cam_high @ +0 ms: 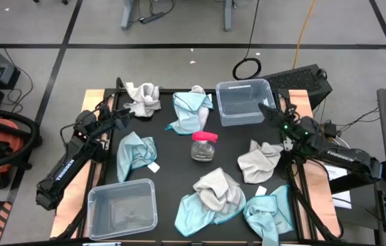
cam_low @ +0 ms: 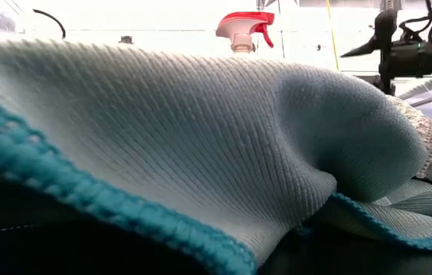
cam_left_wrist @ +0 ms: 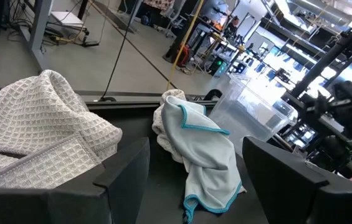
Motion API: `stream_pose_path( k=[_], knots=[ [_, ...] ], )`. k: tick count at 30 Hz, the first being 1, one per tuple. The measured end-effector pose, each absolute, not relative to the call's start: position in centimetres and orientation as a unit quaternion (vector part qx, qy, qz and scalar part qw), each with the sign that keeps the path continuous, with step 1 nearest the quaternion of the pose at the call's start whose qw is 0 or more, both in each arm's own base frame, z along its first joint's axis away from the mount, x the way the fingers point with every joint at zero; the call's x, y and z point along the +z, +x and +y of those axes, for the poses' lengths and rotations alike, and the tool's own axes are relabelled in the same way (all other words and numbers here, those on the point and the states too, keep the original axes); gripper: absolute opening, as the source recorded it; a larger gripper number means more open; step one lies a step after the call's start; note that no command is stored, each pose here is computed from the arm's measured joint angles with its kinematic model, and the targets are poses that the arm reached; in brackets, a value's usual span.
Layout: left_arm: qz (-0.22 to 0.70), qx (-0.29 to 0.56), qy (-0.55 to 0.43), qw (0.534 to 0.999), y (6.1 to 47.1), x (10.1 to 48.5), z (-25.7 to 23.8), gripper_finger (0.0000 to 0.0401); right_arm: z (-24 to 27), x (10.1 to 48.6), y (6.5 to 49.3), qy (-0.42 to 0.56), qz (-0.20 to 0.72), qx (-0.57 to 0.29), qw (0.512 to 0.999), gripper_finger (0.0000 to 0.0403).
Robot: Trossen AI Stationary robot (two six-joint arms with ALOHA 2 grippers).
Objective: Sort microfiber towel by color & place in baskets
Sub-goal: Put the gray towel into the top transparent bin
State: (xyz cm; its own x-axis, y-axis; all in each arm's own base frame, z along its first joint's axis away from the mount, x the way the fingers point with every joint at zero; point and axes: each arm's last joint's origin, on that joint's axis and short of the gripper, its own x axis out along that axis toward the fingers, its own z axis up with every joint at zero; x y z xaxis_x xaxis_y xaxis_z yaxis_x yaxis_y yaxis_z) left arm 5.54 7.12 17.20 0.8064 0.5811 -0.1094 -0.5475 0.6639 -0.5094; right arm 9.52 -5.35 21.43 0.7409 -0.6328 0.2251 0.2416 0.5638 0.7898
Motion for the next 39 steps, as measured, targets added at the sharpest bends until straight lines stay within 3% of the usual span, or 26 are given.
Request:
stream_pose_path(
  k=[7,22,39],
  knots=[
    [-0.031,0.309,-0.269,0.912,5.5,17.2,7.1,0.0262,-5.2,24.4,10.4,0.38,-0.286,-0.146,0.867,0.0221],
    [-0.031,0.31,-0.269,0.911,5.5,17.2,7.1,0.0262,-4.7,33.1,11.7,0.256,-0.11,-0.057,0.959,0.0221],
    [-0.031,0.31,-0.269,0.911,5.5,17.2,7.1,0.0262,-3.6,33.4,12.4,0.204,-0.035,0.118,0.971,0.0221]
  ],
)
